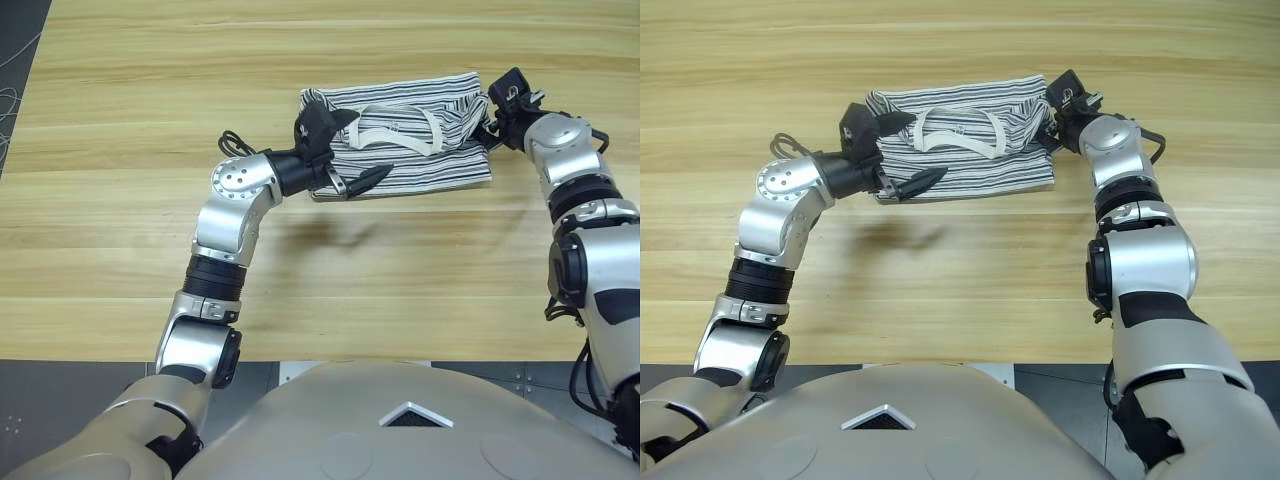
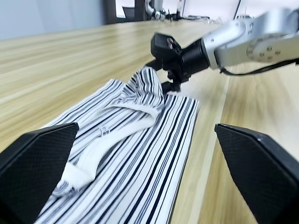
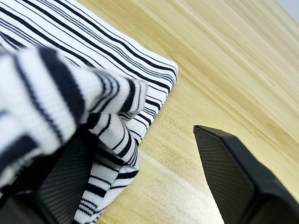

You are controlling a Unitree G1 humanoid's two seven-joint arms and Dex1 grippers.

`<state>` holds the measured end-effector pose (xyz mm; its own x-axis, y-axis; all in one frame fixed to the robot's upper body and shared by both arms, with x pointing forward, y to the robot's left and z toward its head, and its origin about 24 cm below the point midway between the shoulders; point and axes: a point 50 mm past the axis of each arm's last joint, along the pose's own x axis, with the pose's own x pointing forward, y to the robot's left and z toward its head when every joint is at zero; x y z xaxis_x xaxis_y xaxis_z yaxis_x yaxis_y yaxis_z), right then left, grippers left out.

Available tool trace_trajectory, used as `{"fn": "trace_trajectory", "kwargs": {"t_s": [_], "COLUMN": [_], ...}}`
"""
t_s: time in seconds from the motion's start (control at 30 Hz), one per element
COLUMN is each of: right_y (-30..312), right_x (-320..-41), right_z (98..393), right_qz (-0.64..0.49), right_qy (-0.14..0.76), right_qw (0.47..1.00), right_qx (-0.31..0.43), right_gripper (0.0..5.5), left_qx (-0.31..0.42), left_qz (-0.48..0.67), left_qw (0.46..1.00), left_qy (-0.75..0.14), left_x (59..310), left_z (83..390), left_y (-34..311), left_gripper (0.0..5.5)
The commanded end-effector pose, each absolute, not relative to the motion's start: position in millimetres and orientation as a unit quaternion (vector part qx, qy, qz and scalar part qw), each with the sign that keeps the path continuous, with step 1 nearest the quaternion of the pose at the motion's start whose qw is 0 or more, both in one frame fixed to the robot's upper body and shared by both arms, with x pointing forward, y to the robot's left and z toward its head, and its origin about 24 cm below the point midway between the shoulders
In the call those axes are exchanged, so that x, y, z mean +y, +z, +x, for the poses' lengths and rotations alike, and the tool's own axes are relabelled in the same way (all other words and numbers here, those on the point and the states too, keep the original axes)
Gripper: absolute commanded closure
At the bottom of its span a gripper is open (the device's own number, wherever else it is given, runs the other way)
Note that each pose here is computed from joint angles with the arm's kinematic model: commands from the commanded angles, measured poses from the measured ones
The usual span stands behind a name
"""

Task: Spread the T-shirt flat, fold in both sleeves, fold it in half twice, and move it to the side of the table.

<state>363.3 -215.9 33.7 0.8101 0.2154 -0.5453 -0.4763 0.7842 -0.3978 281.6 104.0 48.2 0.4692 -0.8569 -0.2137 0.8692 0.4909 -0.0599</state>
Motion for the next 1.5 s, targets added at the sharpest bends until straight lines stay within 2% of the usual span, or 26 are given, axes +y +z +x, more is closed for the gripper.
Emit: {"fn": "trace_trajectory", "kwargs": {"t_s": [0.03,0.23,0.43,0.57,0.67,0.83,1.1,1.2,1.37,1.5], "right_y": [29.2,28.2,27.6,28.4,29.7,30.1,40.2,54.8,78.2,84.9], "right_x": [-216.0,-216.5,-216.7,-217.3,-218.1,-218.0,-219.2,-214.6,-220.5,-225.7], "right_z": [360.8,359.8,359.4,359.6,359.9,359.7,364.8,373.0,385.8,388.8], "right_qz": [-0.275,-0.277,-0.28,-0.281,-0.281,-0.283,-0.26,-0.203,-0.099,-0.088], "right_qy": [0.196,0.198,0.2,0.201,0.205,0.213,0.211,0.213,0.149,0.117], "right_qw": [0.906,0.904,0.903,0.902,0.901,0.898,0.91,0.929,0.961,0.967], "right_qx": [0.257,0.258,0.258,0.258,0.258,0.259,0.247,0.225,0.21,0.207], "right_gripper": [1.79,1.79,1.79,1.79,1.79,1.79,1.79,1.79,1.79,1.79], "left_qx": [0.158,0.173,0.179,0.223,0.294,0.337,0.367,0.37,0.373,0.374], "left_qz": [0.067,0.066,0.031,0.01,0.046,0.088,0.112,0.112,0.121,0.124], "left_qw": [0.858,0.864,0.871,0.87,0.861,0.851,0.824,0.822,0.817,0.815], "left_qy": [-0.484,-0.468,-0.456,-0.44,-0.412,-0.392,-0.417,-0.418,-0.423,-0.425], "left_x": [98.0,95.5,95.4,98.1,106.5,112.5,107.7,107.8,107.2,107.8], "left_z": [284.2,284.7,286.2,280.3,267.6,259.2,239.5,238.3,235.1,234.1], "left_y": [20.8,9.5,8.8,-5.9,-36.2,-56.0,-72.2,-73.4,-76.5,-77.4], "left_gripper": [0.02,0.02,0.96,1.4,1.4,1.4,1.4,1.4,1.4,1.4]}}
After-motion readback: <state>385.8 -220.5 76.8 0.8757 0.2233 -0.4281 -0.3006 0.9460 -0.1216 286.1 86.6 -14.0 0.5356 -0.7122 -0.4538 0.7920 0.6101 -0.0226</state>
